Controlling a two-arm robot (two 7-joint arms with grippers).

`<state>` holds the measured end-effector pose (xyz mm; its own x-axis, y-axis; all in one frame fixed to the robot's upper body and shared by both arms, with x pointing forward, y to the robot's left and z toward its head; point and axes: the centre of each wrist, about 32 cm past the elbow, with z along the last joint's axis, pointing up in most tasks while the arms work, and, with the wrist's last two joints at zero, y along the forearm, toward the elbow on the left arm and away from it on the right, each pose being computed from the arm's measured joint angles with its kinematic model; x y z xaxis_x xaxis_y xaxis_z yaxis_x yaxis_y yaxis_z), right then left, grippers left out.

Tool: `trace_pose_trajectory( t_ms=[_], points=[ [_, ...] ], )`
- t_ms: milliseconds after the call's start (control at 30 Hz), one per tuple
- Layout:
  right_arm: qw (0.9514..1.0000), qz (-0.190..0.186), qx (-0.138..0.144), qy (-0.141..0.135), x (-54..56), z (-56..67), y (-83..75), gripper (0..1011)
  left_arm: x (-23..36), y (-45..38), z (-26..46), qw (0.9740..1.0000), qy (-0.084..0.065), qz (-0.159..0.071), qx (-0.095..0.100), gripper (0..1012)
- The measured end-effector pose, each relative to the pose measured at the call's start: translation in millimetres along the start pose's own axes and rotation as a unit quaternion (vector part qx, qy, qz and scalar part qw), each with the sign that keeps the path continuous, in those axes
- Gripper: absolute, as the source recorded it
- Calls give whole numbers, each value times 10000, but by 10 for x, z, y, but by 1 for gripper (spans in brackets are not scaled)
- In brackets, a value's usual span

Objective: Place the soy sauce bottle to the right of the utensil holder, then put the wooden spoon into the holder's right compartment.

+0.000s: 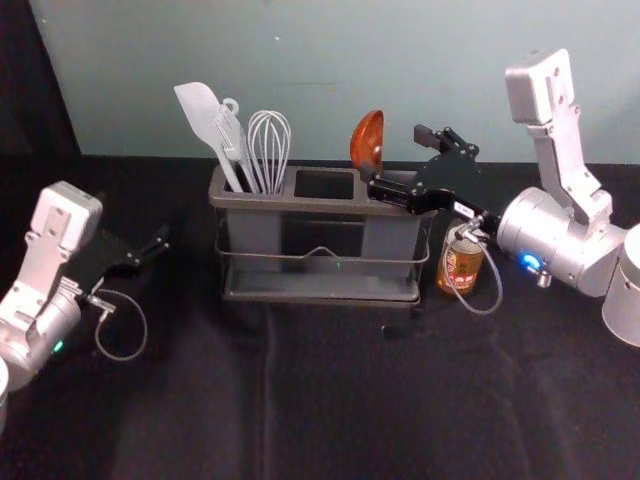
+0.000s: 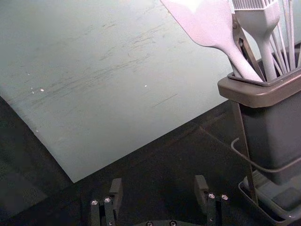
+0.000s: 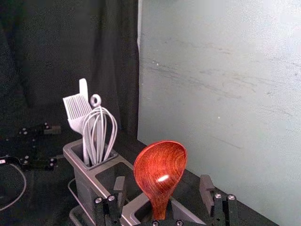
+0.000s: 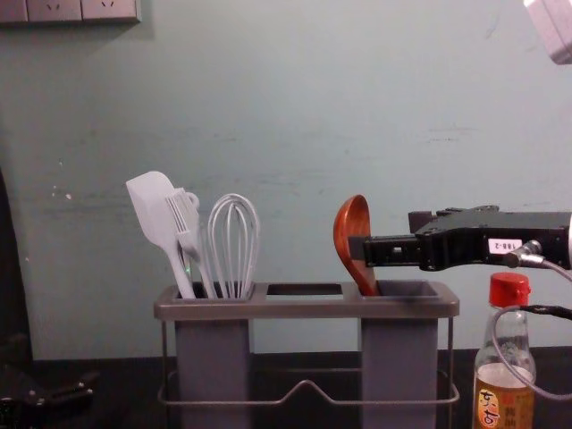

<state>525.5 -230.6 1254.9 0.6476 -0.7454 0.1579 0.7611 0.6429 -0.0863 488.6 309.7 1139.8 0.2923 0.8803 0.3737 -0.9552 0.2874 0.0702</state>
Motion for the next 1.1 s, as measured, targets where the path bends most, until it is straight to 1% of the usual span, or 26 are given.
trace_pose_trajectory(
  t_ms=[133,300,467,500,567,600,700,733,767,800,833,867,900,967,1000,1100],
  points=[
    [10000,-7,30,-27,-12,20,-8,1002,0,0,0,10000,0,0,0,1005],
    [9998,-155,140,-72,-65,60,-76,1003,0,0,0,10000,0,0,0,1005],
    [9989,-345,299,-89,-113,109,-192,1002,0,0,0,10000,-1,0,0,1005],
    [9984,-431,363,-93,-138,129,-249,1002,0,0,0,10000,0,1,0,1005],
    [9977,-523,416,-79,-171,137,-311,1002,0,0,0,10000,0,0,0,1005],
    [9968,-632,481,-76,-206,149,-379,1002,0,0,0,10000,0,0,0,1005],
    [9952,-797,566,-65,-271,138,-478,1002,0,0,0,10000,0,0,0,1005],
    [9945,-862,598,-64,-296,131,-512,1002,1,0,0,10000,-1,1,0,1005],
    [9928,-1001,660,-59,-349,108,-578,1002,1,0,0,10000,-1,1,0,1005],
    [9918,-1071,692,-49,-380,89,-611,1003,0,0,0,10000,0,0,0,1005],
    [9899,-1204,754,-33,-434,53,-675,1002,0,0,0,10000,0,0,0,1005],
    [9885,-1280,798,-26,-461,33,-708,1002,0,0,0,10000,0,0,0,1005],
    [9862,-1411,866,-20,-514,-15,-760,1002,0,0,0,10000,0,0,0,1005],
    [9834,-1547,953,-22,-564,-69,-820,1002,0,0,0,10000,0,0,0,1005],
    [9806,-1661,1036,-35,-608,-127,-875,1002,0,0,0,10000,0,1,0,1005],
    [9768,-1810,1140,-82,-670,-214,-948,1003,0,0,0,10000,0,0,0,1005]
  ],
)
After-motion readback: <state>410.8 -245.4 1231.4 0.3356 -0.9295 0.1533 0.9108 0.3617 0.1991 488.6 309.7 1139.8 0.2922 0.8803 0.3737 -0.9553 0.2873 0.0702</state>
